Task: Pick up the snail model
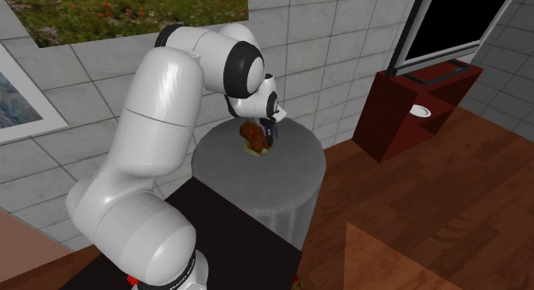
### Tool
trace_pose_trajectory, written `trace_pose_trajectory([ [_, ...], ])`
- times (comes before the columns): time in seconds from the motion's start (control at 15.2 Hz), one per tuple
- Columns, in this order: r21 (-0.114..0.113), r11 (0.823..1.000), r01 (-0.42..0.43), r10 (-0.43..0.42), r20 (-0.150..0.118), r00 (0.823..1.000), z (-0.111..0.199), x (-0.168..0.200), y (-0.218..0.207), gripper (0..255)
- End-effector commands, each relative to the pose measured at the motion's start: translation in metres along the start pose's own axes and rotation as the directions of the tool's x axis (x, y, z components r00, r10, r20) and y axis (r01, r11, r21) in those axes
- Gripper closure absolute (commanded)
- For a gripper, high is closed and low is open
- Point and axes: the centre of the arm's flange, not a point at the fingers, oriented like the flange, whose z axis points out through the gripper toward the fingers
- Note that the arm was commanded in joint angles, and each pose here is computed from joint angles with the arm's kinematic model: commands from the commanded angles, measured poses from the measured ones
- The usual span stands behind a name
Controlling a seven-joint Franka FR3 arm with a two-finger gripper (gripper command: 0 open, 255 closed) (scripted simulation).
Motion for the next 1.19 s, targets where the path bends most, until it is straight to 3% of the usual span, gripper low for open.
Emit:
trace_pose_trajectory([
  [0.0,-0.002,1.000,0.000,0.000,0.001,1.000,0.001,0.000,0.001,255],
  [1.12,-0.002,1.000,0.000,0.000,0.001,1.000,-0.079,0.006,-0.001,255],
])
